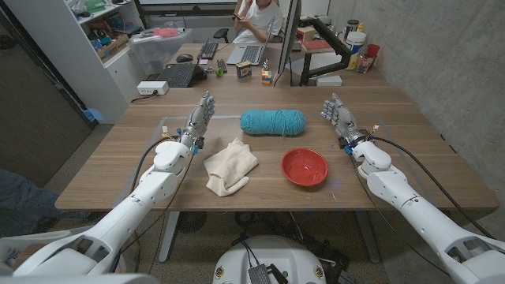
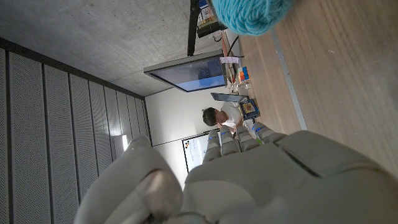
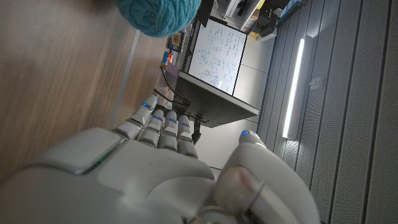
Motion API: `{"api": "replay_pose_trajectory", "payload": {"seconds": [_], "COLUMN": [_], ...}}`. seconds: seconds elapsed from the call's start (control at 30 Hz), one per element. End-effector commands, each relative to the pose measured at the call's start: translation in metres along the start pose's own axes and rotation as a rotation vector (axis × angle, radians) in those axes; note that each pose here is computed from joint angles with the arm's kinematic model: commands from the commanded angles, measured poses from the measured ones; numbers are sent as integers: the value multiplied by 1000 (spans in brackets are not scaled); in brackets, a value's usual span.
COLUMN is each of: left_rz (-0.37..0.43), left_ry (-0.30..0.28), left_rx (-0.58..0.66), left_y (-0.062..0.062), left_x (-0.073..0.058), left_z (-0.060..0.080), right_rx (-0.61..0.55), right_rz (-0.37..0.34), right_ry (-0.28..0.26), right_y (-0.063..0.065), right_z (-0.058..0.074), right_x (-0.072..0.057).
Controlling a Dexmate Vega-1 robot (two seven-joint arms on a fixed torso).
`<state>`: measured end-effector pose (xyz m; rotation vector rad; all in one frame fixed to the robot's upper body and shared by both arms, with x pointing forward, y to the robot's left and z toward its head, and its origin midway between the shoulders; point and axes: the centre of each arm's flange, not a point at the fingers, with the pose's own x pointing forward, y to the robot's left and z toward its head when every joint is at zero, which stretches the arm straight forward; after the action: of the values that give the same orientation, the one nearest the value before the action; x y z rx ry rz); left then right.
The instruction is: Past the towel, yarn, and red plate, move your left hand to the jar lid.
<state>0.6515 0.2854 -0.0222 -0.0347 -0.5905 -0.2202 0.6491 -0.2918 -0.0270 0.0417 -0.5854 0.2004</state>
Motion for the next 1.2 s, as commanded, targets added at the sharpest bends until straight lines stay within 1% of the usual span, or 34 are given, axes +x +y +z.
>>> {"api": "replay_pose_trajectory", "payload": {"seconds": [0.03,0.27,0.43,0.53,0.9,1.07,1.2], "left_rz": [-23,-24,-10,-4,12,25,28], "left_ry": [9,13,17,13,-30,-50,-55], "left_rx": [4,11,16,27,53,57,61], "left_y": [-6,-5,0,4,17,21,25], "left_x": [5,5,3,0,-14,-18,-21], "left_z": [5,6,5,7,15,16,17], "right_rx": [-3,-1,2,1,-2,-2,-4], "right_rz": [5,9,7,5,-2,1,4], "right_ry": [17,19,18,19,19,21,26], "right_y": [4,7,7,7,10,14,18], "right_z": [-3,-5,-7,-7,-7,-8,-9], "right_x": [-4,-2,-1,-1,-2,-1,0]}}
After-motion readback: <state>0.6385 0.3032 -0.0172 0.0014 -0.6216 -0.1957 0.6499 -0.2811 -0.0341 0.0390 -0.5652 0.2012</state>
